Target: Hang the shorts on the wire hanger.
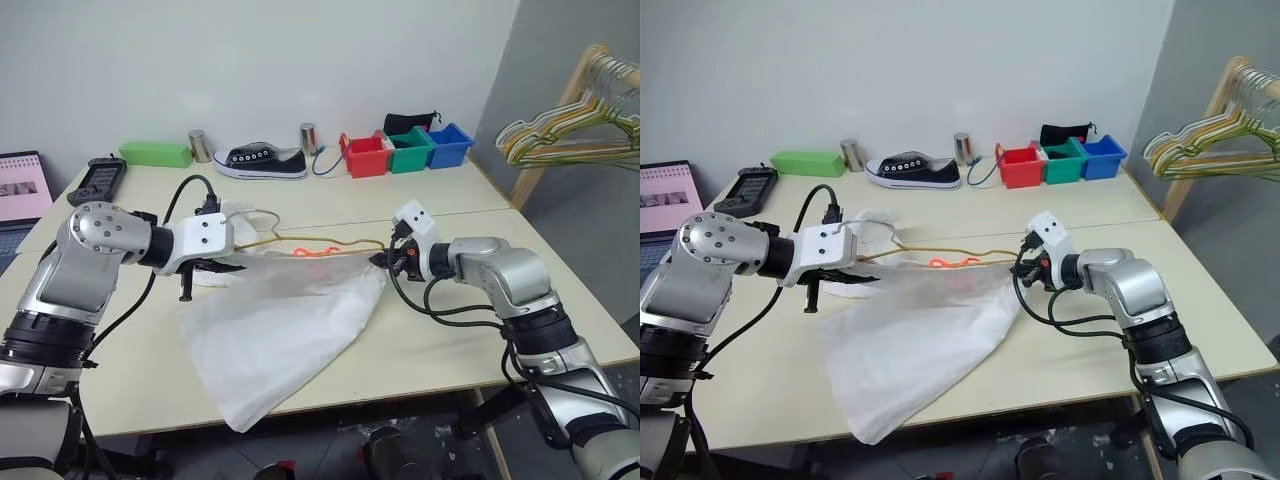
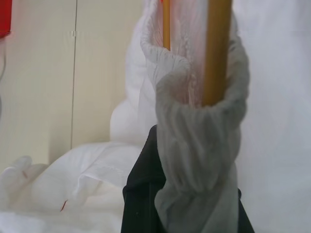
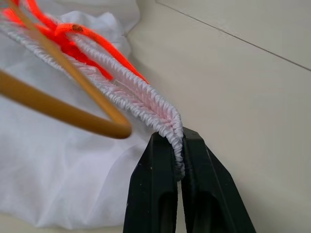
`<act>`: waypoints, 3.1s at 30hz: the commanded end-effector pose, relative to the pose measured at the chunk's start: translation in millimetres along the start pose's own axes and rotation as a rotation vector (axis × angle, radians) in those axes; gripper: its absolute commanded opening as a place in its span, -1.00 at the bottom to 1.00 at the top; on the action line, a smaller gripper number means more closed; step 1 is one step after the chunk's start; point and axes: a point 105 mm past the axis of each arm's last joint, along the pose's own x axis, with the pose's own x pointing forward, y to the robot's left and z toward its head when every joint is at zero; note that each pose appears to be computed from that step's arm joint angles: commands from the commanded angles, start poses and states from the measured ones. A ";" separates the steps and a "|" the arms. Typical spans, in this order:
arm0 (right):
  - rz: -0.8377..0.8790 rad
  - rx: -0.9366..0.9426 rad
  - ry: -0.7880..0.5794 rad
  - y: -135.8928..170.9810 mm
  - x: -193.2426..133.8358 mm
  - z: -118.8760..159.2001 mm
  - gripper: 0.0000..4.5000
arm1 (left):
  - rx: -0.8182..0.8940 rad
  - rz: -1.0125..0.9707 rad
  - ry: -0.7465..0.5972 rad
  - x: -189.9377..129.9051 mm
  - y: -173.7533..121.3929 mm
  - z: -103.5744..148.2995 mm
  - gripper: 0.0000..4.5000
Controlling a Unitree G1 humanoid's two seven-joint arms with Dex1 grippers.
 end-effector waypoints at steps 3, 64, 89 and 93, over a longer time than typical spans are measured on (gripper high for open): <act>-0.027 -0.168 -0.031 3.0 -15.9 24.0 -0.99 | 0.043 0.032 0.056 -9.2 9.6 -2.7 -1.00; -0.035 -0.742 0.120 -10.1 -65.8 69.2 0.97 | 0.109 0.096 -0.109 48.5 19.1 50.7 -1.00; -0.042 -0.915 0.251 -42.2 -19.1 45.8 0.13 | 0.125 0.106 -0.105 42.5 17.8 53.0 -1.00; -0.054 -0.920 0.252 -44.3 -20.4 45.6 -0.32 | 0.134 0.111 -0.105 42.8 20.4 54.1 -1.00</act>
